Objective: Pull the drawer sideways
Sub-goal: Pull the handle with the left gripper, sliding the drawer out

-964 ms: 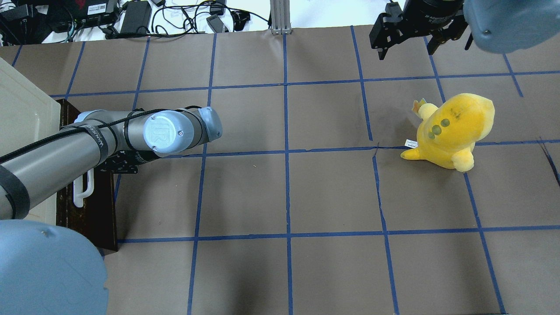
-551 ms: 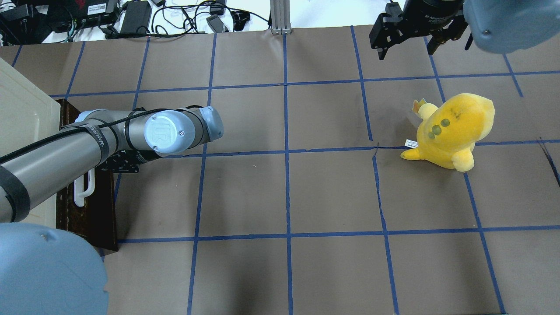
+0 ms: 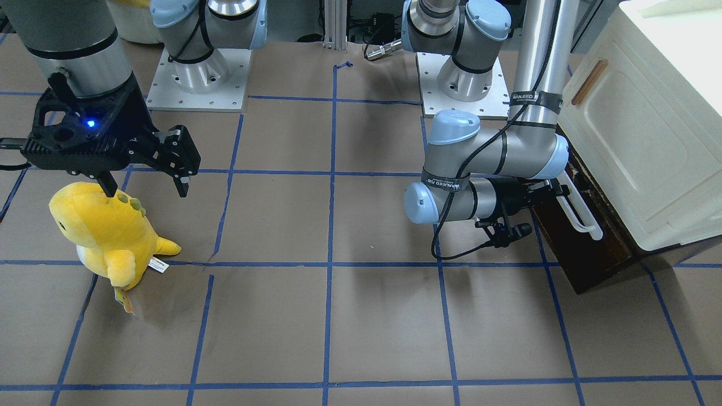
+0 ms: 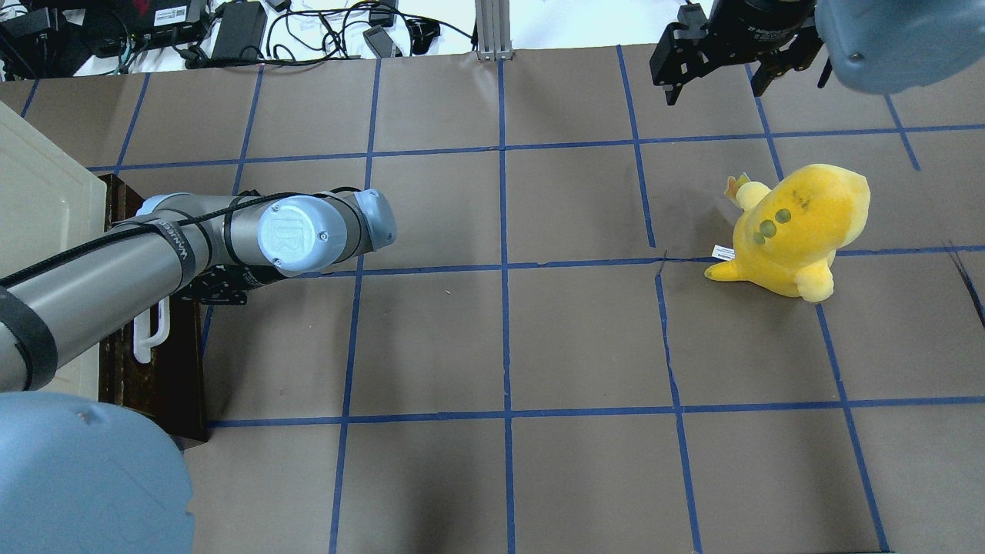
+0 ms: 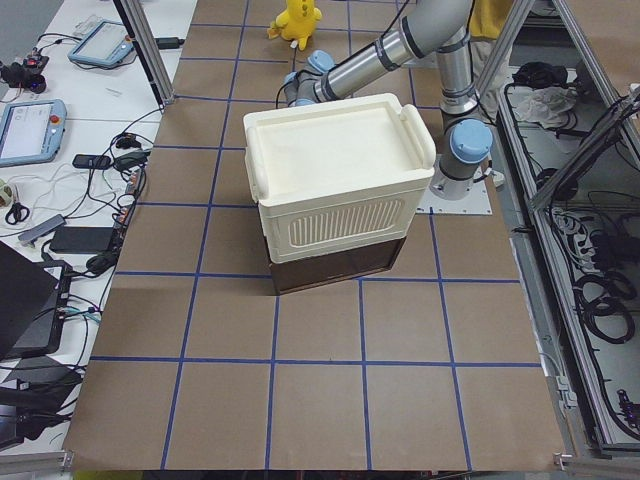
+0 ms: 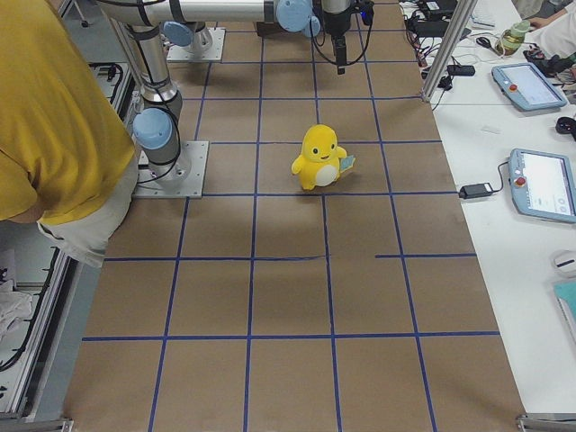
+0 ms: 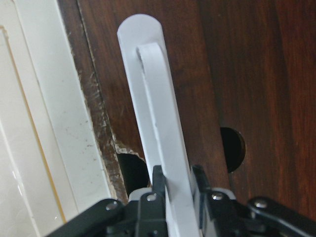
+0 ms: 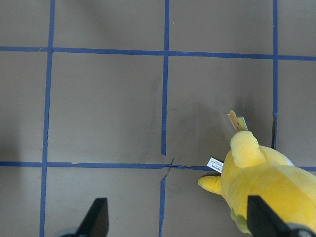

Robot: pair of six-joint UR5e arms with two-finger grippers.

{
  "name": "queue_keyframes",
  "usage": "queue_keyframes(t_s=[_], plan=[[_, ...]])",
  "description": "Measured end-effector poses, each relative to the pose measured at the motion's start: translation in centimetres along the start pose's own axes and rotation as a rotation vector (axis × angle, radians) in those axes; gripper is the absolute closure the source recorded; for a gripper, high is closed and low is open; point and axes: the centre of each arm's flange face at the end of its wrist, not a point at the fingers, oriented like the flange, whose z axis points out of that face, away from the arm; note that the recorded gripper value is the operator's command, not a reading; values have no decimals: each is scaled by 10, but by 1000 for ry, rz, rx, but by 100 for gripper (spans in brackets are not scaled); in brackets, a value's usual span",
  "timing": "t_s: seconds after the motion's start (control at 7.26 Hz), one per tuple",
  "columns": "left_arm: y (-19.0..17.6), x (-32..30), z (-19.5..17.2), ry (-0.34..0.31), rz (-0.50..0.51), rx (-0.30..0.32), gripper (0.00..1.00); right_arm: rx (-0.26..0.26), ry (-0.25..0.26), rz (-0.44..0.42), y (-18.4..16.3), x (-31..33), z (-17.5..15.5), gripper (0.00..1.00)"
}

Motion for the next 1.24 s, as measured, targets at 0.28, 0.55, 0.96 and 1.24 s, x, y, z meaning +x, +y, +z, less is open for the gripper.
queue_keyframes(t_s=[0.28,0.55,0.96,1.24], plan=[[1,1,-2,-1,2,4,77,0,-1,0,0,0,0,0],[3,2,-7,-4,4,16,77,-1,0,0,0,0,0,0],[5,5,-15,-6,8,31,77,0,0,0,0,0,0,0],[6,6,-18,-8,10,38,77,0,0,0,0,0,0,0]])
